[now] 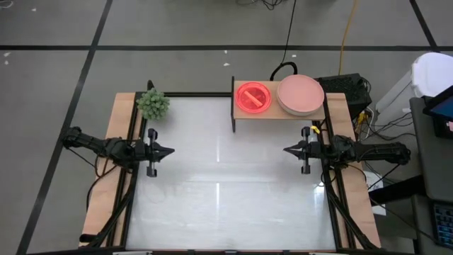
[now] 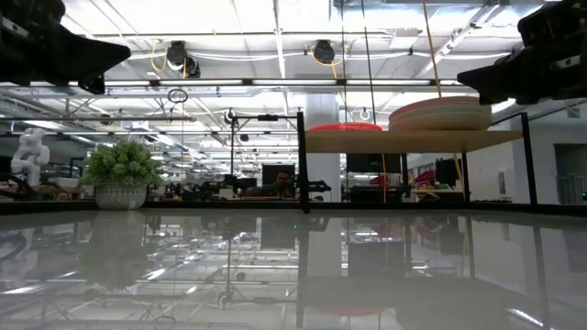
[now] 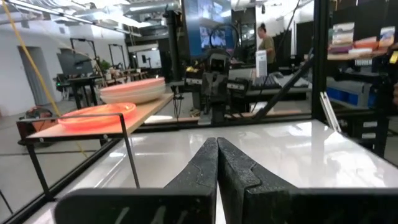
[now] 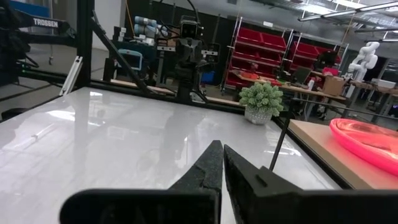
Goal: Place and stack plates onto a shelf
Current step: Return To Home Position
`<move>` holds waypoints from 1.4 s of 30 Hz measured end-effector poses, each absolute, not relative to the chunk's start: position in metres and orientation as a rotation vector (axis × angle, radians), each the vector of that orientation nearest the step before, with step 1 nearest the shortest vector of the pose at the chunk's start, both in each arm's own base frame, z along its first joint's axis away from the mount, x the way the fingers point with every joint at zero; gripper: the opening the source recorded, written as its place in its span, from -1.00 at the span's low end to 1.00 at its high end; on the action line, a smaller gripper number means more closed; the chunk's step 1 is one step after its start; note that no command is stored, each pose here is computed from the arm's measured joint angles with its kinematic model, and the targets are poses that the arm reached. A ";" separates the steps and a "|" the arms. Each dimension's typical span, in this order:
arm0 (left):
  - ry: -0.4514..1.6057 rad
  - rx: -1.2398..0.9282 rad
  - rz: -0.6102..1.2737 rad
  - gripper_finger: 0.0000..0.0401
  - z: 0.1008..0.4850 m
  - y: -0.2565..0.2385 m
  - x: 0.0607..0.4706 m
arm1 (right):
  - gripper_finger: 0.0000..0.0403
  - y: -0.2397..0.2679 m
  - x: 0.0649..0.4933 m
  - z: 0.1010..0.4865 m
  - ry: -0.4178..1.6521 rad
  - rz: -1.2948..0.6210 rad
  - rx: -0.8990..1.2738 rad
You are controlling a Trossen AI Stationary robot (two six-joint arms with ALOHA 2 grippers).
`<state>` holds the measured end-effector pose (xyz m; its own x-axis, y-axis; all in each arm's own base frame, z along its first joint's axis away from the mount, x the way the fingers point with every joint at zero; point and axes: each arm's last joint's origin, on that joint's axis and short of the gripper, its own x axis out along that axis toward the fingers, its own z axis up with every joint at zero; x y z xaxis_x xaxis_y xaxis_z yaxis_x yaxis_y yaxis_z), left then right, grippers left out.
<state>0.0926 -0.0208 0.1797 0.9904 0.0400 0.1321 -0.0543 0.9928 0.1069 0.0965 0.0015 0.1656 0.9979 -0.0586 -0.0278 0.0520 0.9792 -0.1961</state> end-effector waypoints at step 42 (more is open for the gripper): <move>-0.053 0.053 0.084 -0.98 0.172 -0.010 0.096 | -1.00 0.002 0.096 0.165 0.039 -0.050 -0.131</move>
